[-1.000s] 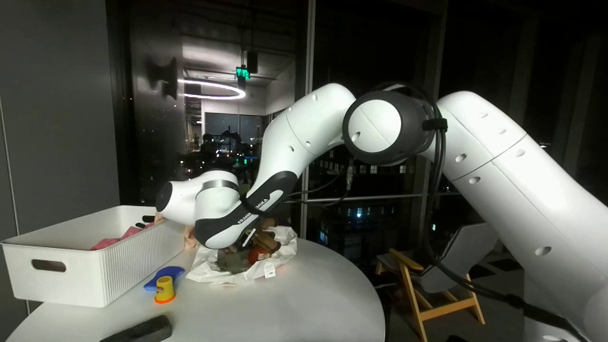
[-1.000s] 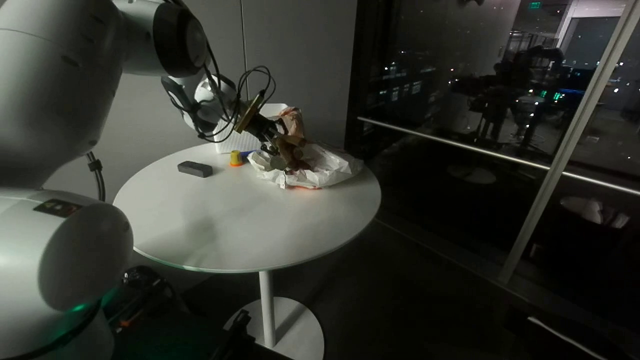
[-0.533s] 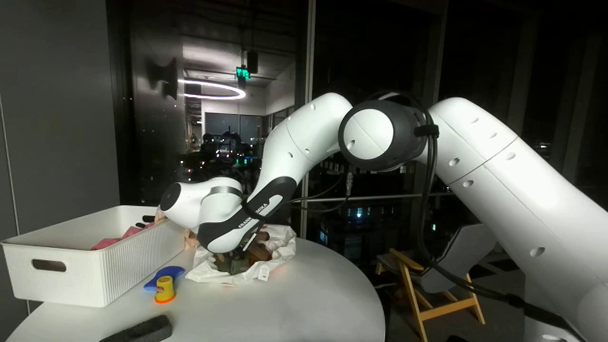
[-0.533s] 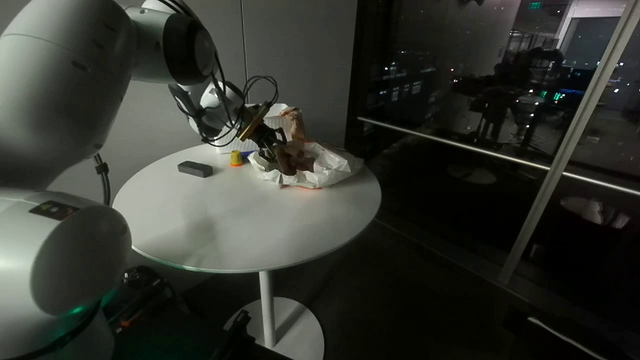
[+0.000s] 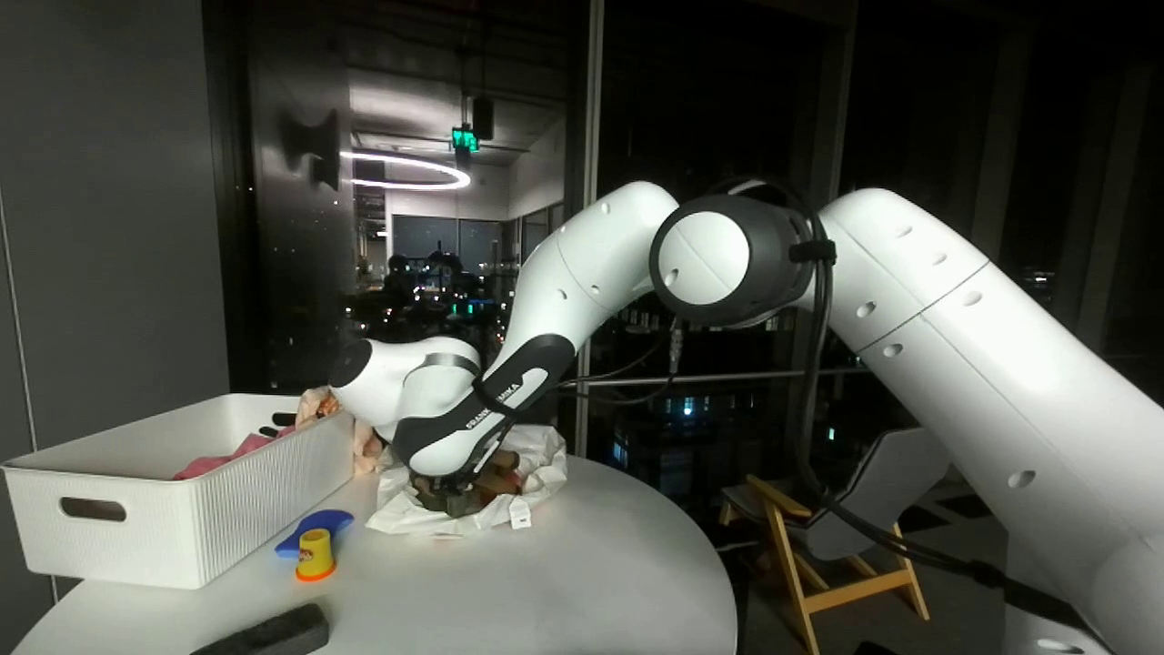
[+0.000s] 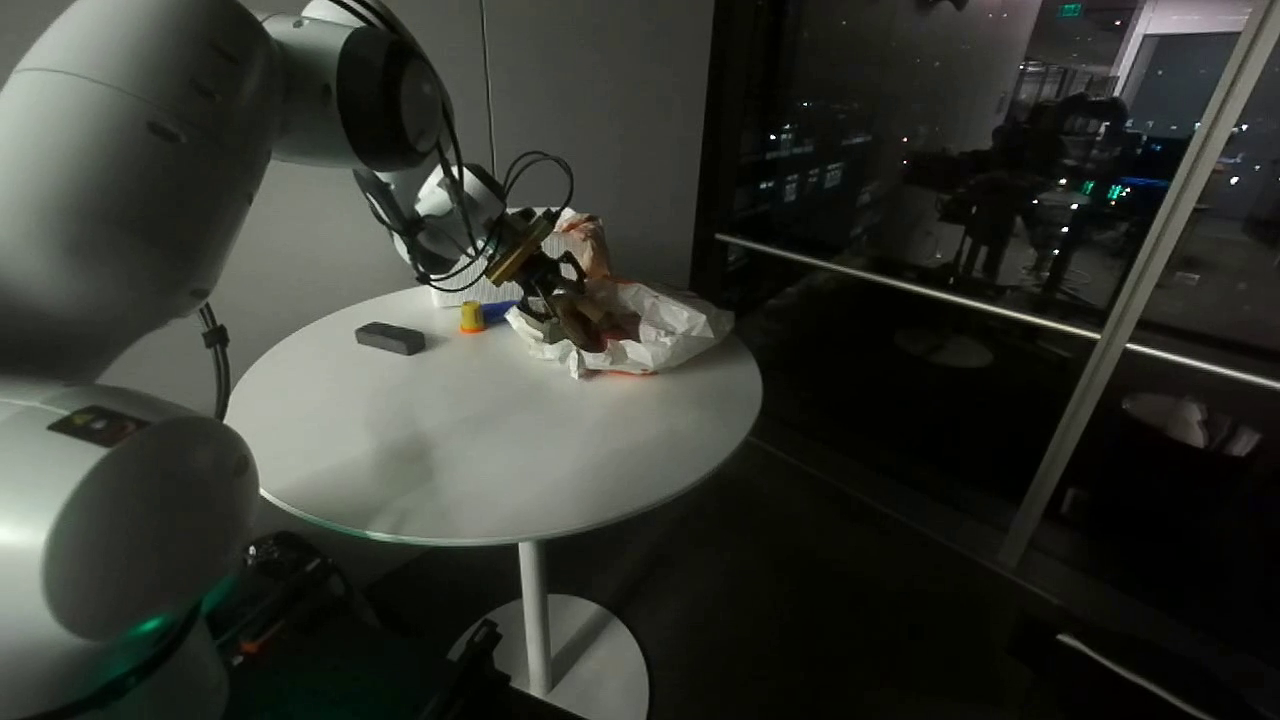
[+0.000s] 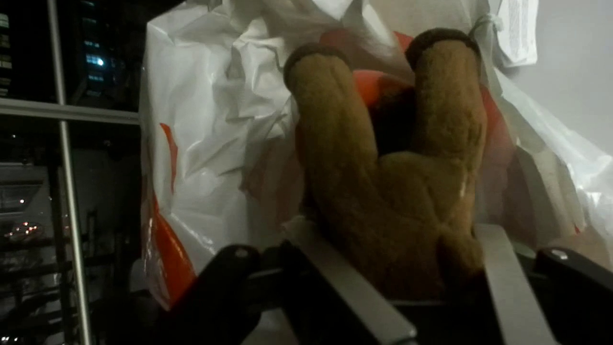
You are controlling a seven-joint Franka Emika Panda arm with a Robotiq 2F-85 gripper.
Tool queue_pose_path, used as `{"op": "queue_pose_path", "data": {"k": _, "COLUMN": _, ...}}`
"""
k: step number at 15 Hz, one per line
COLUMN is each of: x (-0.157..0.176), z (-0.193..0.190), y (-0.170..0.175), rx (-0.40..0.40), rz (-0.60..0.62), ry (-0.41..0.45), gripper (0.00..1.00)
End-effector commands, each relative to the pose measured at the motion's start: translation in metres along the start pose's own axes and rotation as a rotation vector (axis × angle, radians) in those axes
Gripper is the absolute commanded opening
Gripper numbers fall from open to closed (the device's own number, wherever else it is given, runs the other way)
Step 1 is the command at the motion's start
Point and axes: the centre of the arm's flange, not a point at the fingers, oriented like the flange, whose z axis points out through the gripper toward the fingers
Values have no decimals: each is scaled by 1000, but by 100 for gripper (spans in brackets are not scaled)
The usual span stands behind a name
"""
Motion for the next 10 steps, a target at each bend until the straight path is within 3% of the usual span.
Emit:
{"op": "queue_pose_path", "data": {"k": 1, "x": -4, "z": -40, "y": 8, "rx": 6, "rz": 13, "ry": 113, "gripper": 95}}
{"op": "queue_pose_path", "data": {"k": 2, "x": -5, "z": -50, "y": 11, "rx": 13, "rz": 10, "ry": 136, "gripper": 99}}
{"op": "queue_pose_path", "data": {"k": 4, "x": -5, "z": -64, "y": 14, "rx": 27, "rz": 9, "ry": 157, "gripper": 100}}
{"op": "queue_pose_path", "data": {"k": 10, "x": -13, "z": -123, "y": -20, "rx": 302, "rz": -72, "ry": 331, "gripper": 100}}
